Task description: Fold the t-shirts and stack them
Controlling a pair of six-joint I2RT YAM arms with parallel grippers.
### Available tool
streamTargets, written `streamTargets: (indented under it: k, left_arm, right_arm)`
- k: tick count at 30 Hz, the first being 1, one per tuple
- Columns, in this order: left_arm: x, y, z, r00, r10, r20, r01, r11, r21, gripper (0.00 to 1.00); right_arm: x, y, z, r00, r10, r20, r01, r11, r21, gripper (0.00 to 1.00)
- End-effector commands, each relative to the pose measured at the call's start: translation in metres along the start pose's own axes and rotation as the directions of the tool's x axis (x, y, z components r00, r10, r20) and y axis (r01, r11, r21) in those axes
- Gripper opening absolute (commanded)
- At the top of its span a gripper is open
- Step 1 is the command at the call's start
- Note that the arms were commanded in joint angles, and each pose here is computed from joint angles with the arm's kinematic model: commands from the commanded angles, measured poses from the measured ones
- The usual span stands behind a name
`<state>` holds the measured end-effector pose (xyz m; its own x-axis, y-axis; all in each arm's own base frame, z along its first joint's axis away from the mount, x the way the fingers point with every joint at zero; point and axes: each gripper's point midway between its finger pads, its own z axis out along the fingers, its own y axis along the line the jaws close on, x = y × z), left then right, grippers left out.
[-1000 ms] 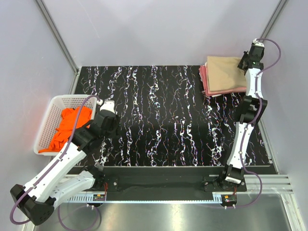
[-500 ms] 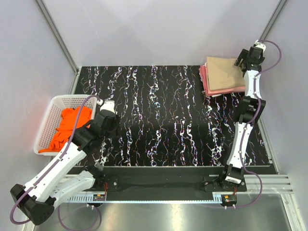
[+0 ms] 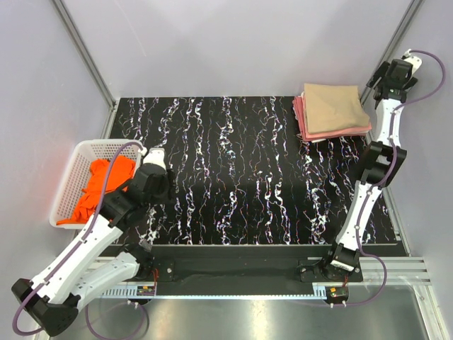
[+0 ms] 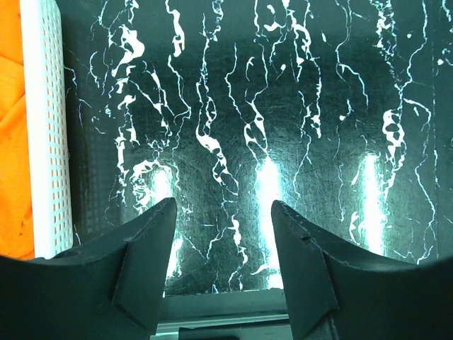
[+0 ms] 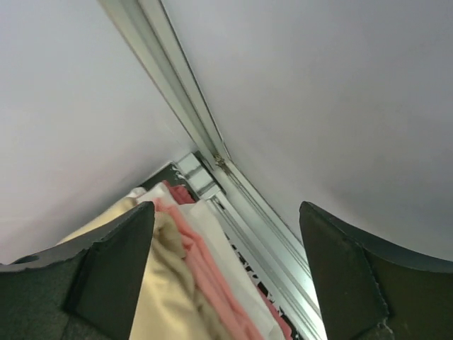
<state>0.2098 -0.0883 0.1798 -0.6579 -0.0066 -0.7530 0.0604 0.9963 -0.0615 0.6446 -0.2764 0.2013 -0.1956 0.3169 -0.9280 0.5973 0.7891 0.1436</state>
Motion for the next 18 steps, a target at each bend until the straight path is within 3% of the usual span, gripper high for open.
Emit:
streamTargets:
  k: [1,4,8,12,14,15,17,18]
  left_arm:
    - [-0.01,-0.001,-0.002,0.999,-0.016,0.047,0.015,1.0,0.012,0.61]
    - [-0.009,-0.002,-0.002,0.999,-0.017,0.046,0.017,1.0,0.017,0.62]
    - [-0.011,-0.003,-0.004,0.998,-0.021,0.055,0.02,0.999,0.026,0.63]
    - [-0.013,-0.002,-0.009,0.997,-0.031,0.075,0.029,0.999,0.033,0.82]
    - [-0.014,-0.001,-0.011,0.996,-0.038,0.084,0.035,0.999,0.035,0.89]
    - [-0.015,-0.001,-0.012,0.995,-0.04,0.089,0.037,0.999,0.037,0.97]
    - [-0.015,0.0,-0.011,0.995,-0.039,0.091,0.036,0.999,0.036,0.99]
    - [-0.015,0.0,-0.012,0.995,-0.04,0.092,0.037,0.999,0.037,0.99]
  right_arm:
    - [-0.1,0.005,-0.057,0.98,0.076,0.183,-0.071,0.997,-0.031,0.88]
    - [-0.122,0.017,-0.085,0.975,0.124,0.182,-0.106,0.989,-0.106,0.82]
    - [-0.143,0.057,-0.142,0.97,0.221,0.099,-0.176,0.925,-0.336,0.82]
    - [-0.124,0.094,-0.192,0.941,0.318,-0.114,-0.332,0.804,-0.493,0.87]
    - [-0.122,0.124,-0.235,0.943,0.288,-0.165,-0.329,0.746,-0.579,0.95]
    - [-0.096,0.136,-0.241,0.943,0.251,-0.219,-0.332,0.743,-0.58,0.97]
    - [-0.072,0.154,-0.275,0.953,0.179,-0.243,-0.294,0.734,-0.613,1.0]
    - [-0.051,0.185,-0.303,0.963,0.104,-0.249,-0.247,0.707,-0.663,1.0]
